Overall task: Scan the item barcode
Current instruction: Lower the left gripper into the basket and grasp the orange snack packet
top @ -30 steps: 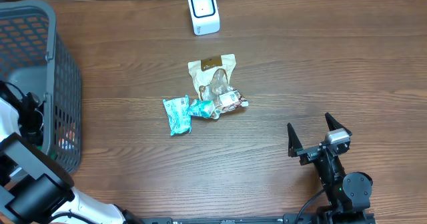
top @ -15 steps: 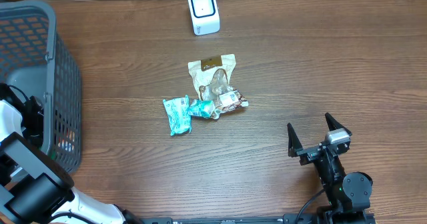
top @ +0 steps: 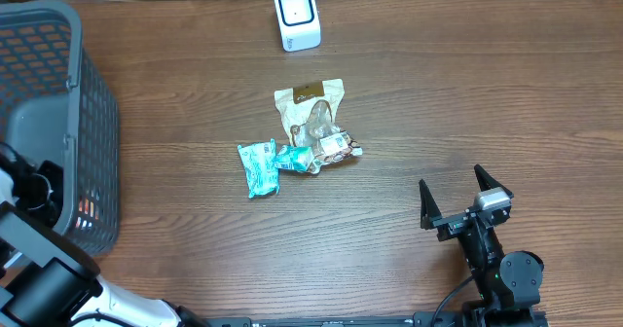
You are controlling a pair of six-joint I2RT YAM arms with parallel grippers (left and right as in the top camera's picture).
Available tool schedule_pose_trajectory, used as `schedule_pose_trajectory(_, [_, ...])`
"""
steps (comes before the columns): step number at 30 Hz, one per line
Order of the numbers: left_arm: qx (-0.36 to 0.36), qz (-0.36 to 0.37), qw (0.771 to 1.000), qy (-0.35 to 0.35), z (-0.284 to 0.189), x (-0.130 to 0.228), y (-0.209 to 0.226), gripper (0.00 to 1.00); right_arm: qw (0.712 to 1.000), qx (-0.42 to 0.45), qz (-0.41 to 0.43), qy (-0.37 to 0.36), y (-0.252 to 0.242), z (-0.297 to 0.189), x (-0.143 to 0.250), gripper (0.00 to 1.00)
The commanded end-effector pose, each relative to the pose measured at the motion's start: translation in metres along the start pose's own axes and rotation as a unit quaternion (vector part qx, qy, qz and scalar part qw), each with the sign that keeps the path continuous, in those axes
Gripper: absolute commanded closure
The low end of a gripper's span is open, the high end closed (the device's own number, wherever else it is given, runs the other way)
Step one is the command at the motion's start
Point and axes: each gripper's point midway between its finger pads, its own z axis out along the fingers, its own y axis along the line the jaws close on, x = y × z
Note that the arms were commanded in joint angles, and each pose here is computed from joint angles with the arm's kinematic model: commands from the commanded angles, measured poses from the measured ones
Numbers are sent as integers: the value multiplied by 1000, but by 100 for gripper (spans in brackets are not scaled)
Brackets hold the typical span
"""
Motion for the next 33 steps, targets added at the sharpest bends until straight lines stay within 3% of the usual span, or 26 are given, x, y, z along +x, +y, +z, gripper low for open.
schedule_pose_trajectory(1, [62, -16, 998, -26, -37, -27, -28, 96, 1000, 8, 2, -1, -3, 0, 2, 0])
schedule_pose_trajectory(8, [102, 22, 991, -82, -128, -48, -69, 96, 1000, 8, 2, -1, -3, 0, 2, 0])
schedule_pose_trajectory(16, [127, 125, 965, -192, -211, -37, -116, 96, 1000, 8, 2, -1, -3, 0, 2, 0])
schedule_pose_trajectory(17, [105, 131, 965, -200, -212, -38, -113, 87, 1000, 8, 2, -1, -3, 0, 2, 0])
schedule_pose_trajectory(20, [30, 129, 971, -201, -199, -40, -97, 62, 1000, 8, 2, -1, -3, 0, 2, 0])
schedule_pose_trajectory(33, [-84, 110, 987, -82, -59, -23, -37, 32, 1000, 8, 2, -1, -3, 0, 2, 0])
